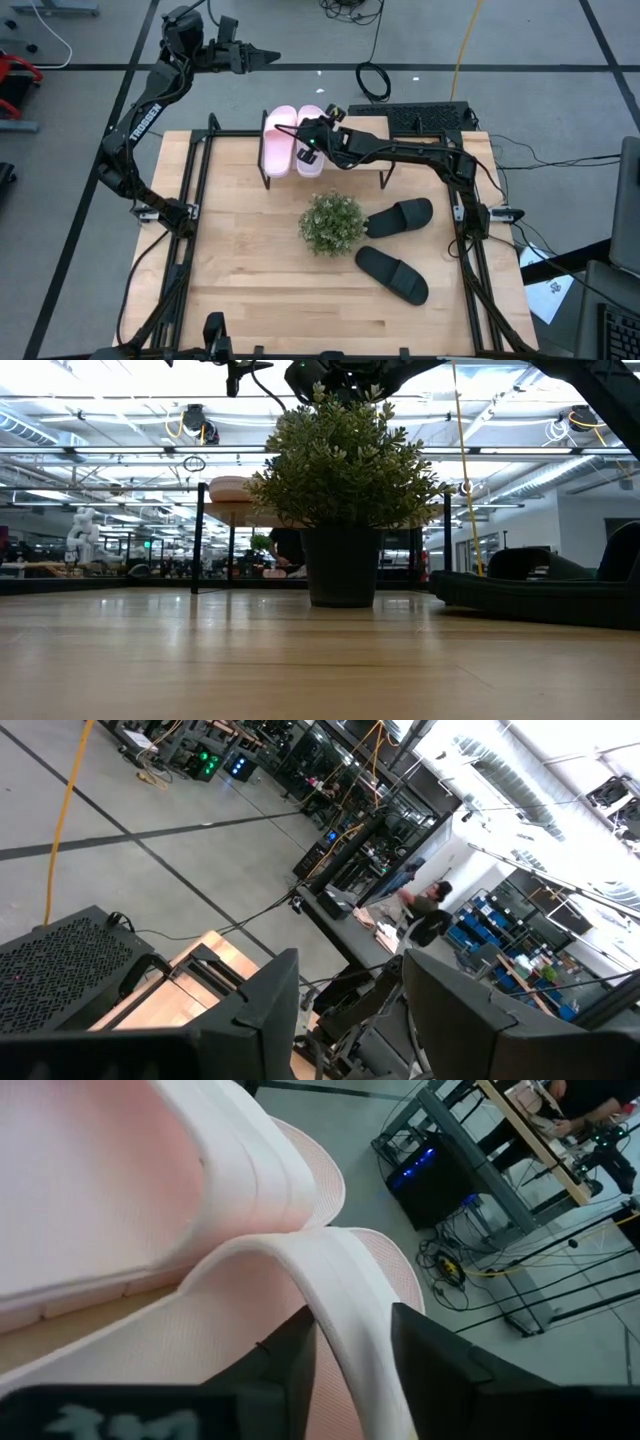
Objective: Pick and place slides into the shelf
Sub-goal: Put the pink slipper on the shelf, then put the top black slipper on the shelf
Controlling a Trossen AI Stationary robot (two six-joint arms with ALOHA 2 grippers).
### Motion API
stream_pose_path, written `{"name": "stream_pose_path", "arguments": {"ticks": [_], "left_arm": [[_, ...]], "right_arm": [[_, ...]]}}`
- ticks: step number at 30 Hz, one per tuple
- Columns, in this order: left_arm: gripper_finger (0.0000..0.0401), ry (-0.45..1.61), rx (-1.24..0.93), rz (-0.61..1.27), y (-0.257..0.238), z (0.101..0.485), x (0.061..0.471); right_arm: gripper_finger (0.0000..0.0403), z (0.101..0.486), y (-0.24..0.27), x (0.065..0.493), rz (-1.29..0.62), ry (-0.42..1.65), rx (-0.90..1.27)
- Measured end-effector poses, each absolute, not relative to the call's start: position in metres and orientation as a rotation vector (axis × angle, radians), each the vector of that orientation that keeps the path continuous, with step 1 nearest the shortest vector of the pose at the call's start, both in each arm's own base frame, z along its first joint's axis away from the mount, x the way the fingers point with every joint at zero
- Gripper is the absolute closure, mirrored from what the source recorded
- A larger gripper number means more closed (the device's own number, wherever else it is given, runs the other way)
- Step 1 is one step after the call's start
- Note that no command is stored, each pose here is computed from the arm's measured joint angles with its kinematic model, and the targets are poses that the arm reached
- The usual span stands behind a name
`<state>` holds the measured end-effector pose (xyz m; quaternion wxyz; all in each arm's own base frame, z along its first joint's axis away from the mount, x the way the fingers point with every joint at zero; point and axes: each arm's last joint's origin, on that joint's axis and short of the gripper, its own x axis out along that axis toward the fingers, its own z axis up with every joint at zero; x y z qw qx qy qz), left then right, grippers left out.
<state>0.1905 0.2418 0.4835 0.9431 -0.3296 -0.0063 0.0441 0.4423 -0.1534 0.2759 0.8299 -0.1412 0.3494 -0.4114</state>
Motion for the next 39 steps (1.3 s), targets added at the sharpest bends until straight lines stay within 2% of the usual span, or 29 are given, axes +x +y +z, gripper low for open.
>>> {"name": "stream_pose_path", "arguments": {"ticks": [8,27,34,39], "left_arm": [[0.0226,-0.012,-0.673,0.09,0.242,0.483,0.19],[0.0226,-0.012,-0.671,0.09,0.242,0.483,0.19],[0.0226,-0.006,-0.637,0.091,0.242,0.483,0.19],[0.0226,0.0,-0.587,0.08,0.242,0.483,0.191]], "right_arm": [[0.0232,0.276,-0.153,0.443,-0.872,0.741,-0.3],[0.0229,0.281,-0.132,0.449,-0.829,0.714,-0.348],[0.0229,0.307,-0.121,0.441,-0.859,0.672,-0.392],[0.0229,0.342,-0.102,0.427,-0.861,0.581,-0.379]]}}
